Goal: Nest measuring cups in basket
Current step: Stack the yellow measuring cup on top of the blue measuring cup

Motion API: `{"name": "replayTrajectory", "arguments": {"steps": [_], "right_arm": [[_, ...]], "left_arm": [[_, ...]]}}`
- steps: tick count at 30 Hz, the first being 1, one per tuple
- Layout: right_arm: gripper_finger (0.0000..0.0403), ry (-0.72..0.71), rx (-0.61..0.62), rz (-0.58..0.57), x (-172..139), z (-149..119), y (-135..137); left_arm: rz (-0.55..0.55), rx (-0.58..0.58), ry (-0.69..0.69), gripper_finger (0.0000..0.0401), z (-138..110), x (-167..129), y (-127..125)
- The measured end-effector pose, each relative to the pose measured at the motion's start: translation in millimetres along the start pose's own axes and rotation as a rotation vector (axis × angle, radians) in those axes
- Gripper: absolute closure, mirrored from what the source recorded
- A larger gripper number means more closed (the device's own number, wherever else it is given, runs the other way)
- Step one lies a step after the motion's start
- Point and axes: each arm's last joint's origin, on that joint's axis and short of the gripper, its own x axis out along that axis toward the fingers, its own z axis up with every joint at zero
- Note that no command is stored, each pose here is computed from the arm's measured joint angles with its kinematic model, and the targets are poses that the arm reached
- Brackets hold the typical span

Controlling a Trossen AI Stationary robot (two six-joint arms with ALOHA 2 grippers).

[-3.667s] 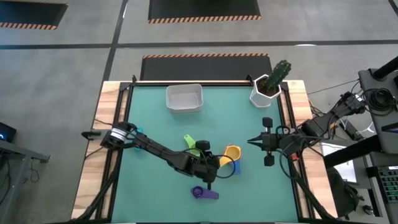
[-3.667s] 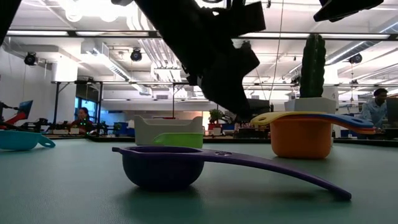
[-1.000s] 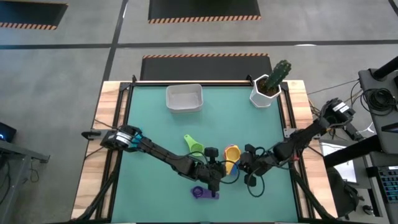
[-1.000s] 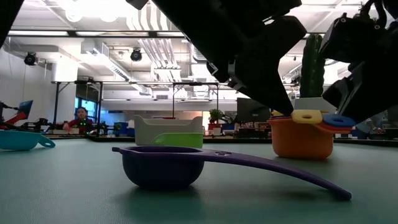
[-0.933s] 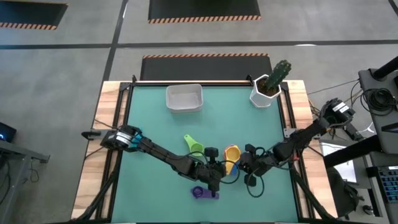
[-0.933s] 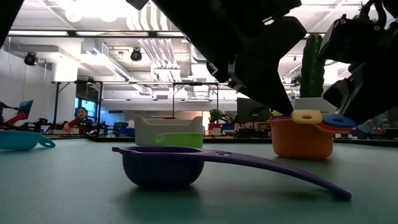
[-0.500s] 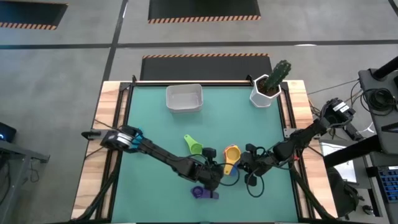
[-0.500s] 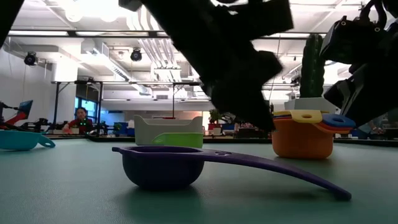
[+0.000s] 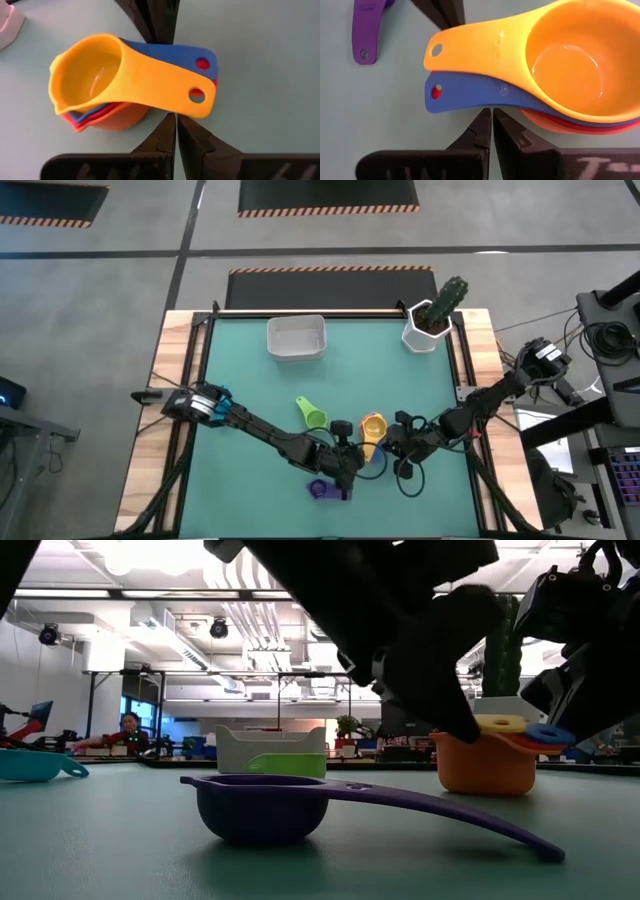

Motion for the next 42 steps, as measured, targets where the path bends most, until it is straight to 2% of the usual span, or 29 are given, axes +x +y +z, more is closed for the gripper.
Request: {"name": "replayTrajectory", "arguments": {"steps": [9,16,20,25,34,39,42], "right_arm": [[0.0394,-0.009,0.003,0.005,0,1,1],[0.0394,-0.041,0.014,0.025,0,4,2],[0.0394,-0.018,0.015,0.009,0,2,1],[0.0394,0.011,0.024,-0.011,0,-1,-1],[0.0394,0.010,0.025,-0.010,0,-1,-1],[0.0394,-0.022,0.036,0.015,3,2,2],[0.0394,-0.041,0.021,0.025,11,1,4]], "left_arm": [[-0.047,-0.086,-0.060,0.0401,8,0,0],[-0.051,-0.092,-0.056,0.0401,8,0,0],[-0.017,-0.054,0.010,0.0401,4,-2,2],[0.002,-0.004,0.103,0.0401,13,-15,8],[0.014,0.027,0.139,0.0401,11,-17,8],[0.081,0.076,0.200,0.0401,5,-19,13],[0.092,0.066,0.195,0.0401,3,-13,14]]}}
